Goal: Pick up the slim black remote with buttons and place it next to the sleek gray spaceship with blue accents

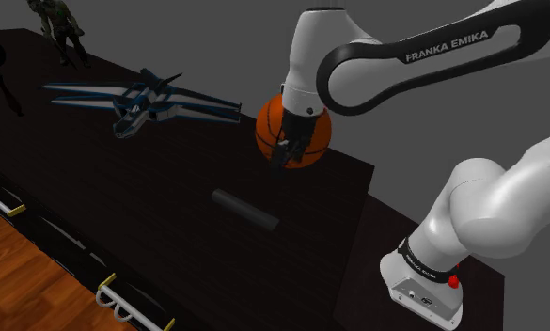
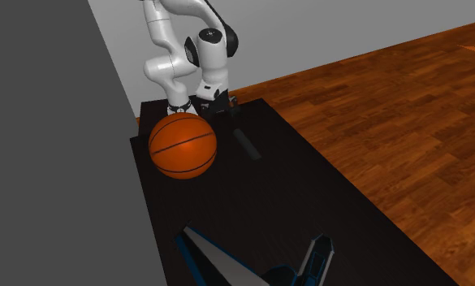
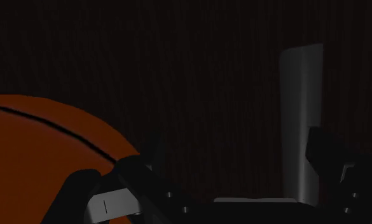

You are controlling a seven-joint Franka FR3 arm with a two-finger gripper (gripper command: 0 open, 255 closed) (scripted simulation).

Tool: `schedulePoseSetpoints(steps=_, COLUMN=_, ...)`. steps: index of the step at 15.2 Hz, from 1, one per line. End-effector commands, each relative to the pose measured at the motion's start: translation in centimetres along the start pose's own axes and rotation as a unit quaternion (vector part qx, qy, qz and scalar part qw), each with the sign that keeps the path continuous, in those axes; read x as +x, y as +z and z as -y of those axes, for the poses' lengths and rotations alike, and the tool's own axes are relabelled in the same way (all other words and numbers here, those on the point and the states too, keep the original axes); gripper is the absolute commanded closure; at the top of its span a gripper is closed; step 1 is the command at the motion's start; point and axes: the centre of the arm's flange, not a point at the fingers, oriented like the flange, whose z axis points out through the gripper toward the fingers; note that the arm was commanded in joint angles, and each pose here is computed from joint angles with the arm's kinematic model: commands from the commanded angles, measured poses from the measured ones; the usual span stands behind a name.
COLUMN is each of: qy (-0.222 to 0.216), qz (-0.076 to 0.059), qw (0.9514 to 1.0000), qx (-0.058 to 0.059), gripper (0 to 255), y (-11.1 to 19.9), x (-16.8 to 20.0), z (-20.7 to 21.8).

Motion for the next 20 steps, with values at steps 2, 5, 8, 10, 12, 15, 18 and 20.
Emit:
schedulePoseSetpoints(steps=2, qy=-0.008, qz=-0.002, qw=0.9999, qx=0.006, gripper=0, y=2.3, x=1.1, z=2.9)
schedulePoseSetpoints(steps=5, qy=-0.017, qz=-0.004, qw=0.9998, qx=0.012, gripper=0, y=4.7, x=2.4, z=5.6)
schedulePoseSetpoints(steps=8, qy=-0.024, qz=-0.006, qw=0.9995, qx=0.017, gripper=0, y=6.8, x=3.4, z=8.0)
schedulePoseSetpoints(steps=10, qy=-0.024, qz=-0.006, qw=0.9995, qx=0.017, gripper=0, y=7.8, x=3.4, z=8.0)
schedulePoseSetpoints(steps=12, qy=-0.024, qz=-0.006, qw=0.9995, qx=0.017, gripper=0, y=8.9, x=3.5, z=8.0)
schedulePoseSetpoints(steps=15, qy=-0.024, qz=-0.006, qw=0.9995, qx=0.017, gripper=0, y=10.5, x=3.5, z=8.1)
schedulePoseSetpoints(steps=18, qy=-0.024, qz=-0.006, qw=0.9995, qx=0.017, gripper=0, y=10.8, x=3.5, z=8.1)
schedulePoseSetpoints(steps=20, qy=-0.024, qz=-0.006, qw=0.9995, qx=0.017, gripper=0, y=10.8, x=3.5, z=8.1)
